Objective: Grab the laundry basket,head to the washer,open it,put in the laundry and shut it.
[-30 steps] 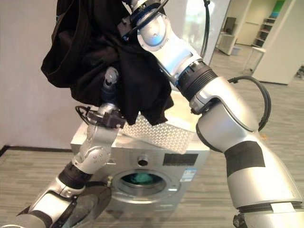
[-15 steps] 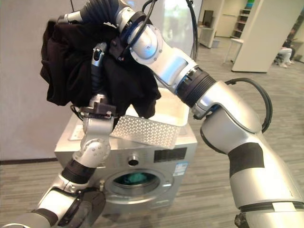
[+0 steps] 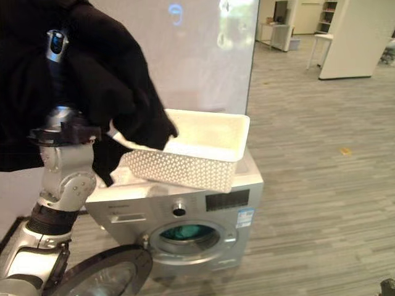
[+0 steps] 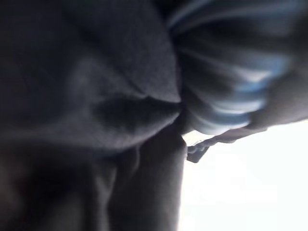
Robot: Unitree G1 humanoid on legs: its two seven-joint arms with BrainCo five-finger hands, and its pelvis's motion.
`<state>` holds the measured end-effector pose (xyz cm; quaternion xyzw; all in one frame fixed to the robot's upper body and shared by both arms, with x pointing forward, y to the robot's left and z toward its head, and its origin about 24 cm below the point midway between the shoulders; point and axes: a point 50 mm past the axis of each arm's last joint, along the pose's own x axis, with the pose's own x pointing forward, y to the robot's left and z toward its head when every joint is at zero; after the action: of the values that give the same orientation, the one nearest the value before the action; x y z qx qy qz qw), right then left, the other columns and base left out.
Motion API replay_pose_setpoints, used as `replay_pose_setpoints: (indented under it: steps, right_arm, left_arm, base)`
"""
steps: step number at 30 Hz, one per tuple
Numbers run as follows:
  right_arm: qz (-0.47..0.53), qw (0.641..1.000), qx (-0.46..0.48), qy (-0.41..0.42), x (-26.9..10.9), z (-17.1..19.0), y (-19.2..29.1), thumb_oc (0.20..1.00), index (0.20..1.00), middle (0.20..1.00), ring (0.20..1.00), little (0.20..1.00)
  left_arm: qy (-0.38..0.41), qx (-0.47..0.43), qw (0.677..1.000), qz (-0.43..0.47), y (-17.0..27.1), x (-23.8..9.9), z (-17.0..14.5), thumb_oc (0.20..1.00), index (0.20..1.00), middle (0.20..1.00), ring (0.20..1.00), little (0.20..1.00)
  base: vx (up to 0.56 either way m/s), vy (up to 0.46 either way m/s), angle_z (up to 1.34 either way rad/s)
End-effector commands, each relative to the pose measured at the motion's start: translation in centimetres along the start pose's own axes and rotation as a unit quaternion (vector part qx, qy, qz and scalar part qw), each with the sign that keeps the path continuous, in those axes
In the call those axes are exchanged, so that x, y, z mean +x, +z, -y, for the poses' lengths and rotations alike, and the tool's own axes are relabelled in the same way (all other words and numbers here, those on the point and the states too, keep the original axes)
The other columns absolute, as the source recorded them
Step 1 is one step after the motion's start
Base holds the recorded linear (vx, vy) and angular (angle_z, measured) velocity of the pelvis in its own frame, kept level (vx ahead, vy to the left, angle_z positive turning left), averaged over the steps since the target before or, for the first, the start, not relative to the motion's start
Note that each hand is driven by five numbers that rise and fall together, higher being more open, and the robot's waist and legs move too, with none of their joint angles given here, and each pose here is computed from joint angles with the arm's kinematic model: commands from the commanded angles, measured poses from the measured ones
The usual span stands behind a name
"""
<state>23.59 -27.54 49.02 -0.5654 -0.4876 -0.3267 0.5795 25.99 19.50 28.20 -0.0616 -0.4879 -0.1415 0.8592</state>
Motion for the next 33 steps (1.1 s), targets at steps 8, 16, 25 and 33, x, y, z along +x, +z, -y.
replay_pose_setpoints:
  steps: [8,16,25,33]
  right_arm:
    - [-0.191,0.971,0.015,0.144,-16.4,-5.8,-7.9,1.000,1.000,1.000,1.000,1.000]
    - [-0.520,0.802,0.035,0.292,-38.4,-6.7,-11.8,1.000,1.000,1.000,1.000,1.000]
    - [-0.538,0.740,0.172,0.365,-43.0,-11.6,-5.6,1.000,1.000,1.000,1.000,1.000]
    - [-0.539,0.697,0.275,0.386,-44.3,-16.4,0.2,1.000,1.000,1.000,1.000,1.000]
  left_arm:
    - [0.007,0.055,0.998,-0.034,3.7,-5.9,-2.0,0.200,0.200,0.200,0.200,0.200]
    - [0.050,-0.106,0.965,-0.235,1.1,-13.9,-1.7,0.200,0.200,0.200,0.200,0.200]
    - [0.169,-0.168,0.877,-0.417,-2.9,-23.7,-1.8,0.200,0.200,0.200,0.200,0.200]
    - [0.297,-0.244,0.769,-0.511,-8.4,-31.2,0.3,0.200,0.200,0.200,0.200,0.200]
  base:
    - [0.00,-0.010,0.00]
    - [-0.01,-0.020,0.06]
    - [-0.07,0.004,0.01]
    - [-0.12,-0.028,0.03]
